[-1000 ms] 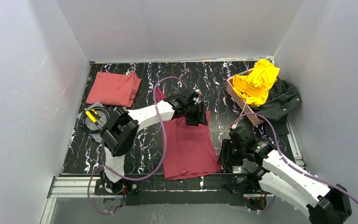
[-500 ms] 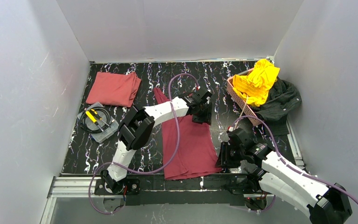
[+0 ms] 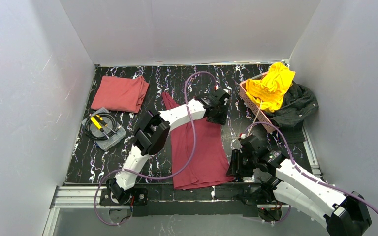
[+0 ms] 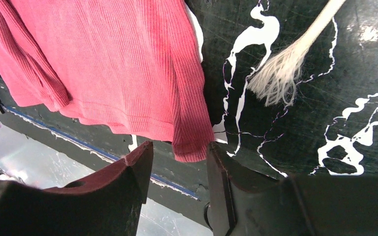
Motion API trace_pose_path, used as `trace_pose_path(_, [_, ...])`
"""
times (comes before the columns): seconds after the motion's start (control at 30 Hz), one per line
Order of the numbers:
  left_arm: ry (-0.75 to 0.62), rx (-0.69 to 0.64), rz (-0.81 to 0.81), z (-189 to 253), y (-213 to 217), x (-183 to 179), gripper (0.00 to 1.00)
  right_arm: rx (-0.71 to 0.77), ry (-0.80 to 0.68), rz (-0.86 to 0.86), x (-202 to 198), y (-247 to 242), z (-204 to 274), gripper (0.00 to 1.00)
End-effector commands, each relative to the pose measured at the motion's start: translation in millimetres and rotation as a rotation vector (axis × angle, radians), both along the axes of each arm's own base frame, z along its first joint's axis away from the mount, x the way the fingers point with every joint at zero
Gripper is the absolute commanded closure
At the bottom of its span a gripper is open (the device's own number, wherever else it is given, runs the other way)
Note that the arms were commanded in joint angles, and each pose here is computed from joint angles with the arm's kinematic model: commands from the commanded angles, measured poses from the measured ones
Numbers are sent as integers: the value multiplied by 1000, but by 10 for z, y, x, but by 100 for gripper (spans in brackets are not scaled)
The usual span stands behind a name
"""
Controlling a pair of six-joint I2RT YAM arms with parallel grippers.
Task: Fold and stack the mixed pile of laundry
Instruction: Fold the tank top at the center of the board.
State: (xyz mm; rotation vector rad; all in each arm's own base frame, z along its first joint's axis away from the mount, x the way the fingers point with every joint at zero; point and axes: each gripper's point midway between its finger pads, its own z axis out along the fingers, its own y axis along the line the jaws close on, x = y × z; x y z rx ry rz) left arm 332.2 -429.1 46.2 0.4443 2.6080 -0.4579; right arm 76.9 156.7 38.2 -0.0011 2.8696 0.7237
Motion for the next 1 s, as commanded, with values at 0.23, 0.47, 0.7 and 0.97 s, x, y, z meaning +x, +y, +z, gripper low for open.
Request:
trace_pose_path(0.23, [-7, 107, -44, -217, -17, 90, 58, 1, -8, 27, -23, 1, -61, 45])
trace_pose_path(0.47, [-18, 182, -42, -363, 50, 164, 67, -26, -12, 31, -17, -41, -70, 52])
trace_pose_path(0.7, [-27, 170, -5, -279, 90, 157, 97, -14, -14, 37, -6, -9, -42, 77])
trace_pose_path(0.97, [-109, -25, 96, 288, 22, 192, 100, 35, -56, 50, 79, 94, 205, 99])
